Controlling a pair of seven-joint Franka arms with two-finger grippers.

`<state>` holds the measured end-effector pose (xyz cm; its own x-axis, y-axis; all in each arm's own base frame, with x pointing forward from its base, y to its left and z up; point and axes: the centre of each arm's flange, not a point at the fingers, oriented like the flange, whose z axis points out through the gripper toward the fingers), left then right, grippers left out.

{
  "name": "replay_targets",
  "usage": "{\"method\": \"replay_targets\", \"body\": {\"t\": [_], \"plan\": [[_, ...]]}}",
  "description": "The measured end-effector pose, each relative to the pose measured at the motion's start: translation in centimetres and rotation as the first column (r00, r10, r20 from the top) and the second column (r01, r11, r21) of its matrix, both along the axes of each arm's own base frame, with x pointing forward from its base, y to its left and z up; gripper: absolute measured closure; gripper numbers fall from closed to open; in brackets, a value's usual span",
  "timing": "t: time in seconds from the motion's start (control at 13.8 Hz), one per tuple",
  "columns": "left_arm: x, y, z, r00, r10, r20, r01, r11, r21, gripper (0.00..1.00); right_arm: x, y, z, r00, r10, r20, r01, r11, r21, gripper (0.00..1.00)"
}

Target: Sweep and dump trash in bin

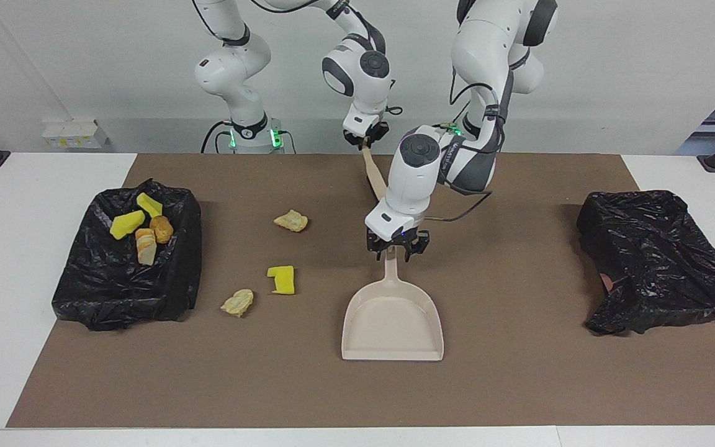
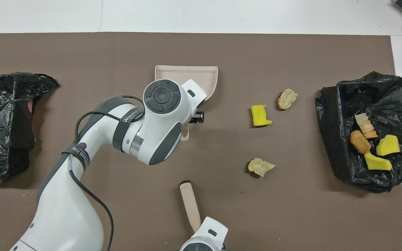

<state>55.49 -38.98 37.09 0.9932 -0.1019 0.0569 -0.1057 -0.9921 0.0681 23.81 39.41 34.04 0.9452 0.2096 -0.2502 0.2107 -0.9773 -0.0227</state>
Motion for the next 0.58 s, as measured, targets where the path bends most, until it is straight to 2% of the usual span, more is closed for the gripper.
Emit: {"method": "replay_targets", "body": {"t": [0.07,0.22,0.29,0.36,0.58], "plan": [[0.0,0.0,-0.1,1.0,-0.001,-0.002,0.001,1.0,0.001,0.53,0.3,-0.2,0.5,0.999,-0.035,0.006,0.035,0.999,0.001,0.74],[-0.2,-0.2,-0.6,1.0,-0.004,-0.006,0.005,1.0,0.004,0.58,1.5,-1.2,1.9,0.993,-0.118,0.019,0.118,0.993,0.005,0.74],[-0.2,-0.3,-0.7,1.0,-0.007,-0.007,0.007,1.0,0.006,0.66,2.1,-2.0,2.8,0.987,-0.157,0.021,0.157,0.988,0.004,0.74],[-0.3,-0.4,-0.7,1.0,-0.008,-0.007,0.008,1.0,0.006,0.69,2.8,-3.0,3.7,0.981,-0.191,0.018,0.191,0.982,-0.002,0.74],[0.2,0.5,-0.6,1.0,-0.022,-0.006,0.022,1.0,0.02,0.69,4.7,-6.8,6.5,0.963,-0.27,0.009,0.27,0.963,-0.022,0.74]]}}
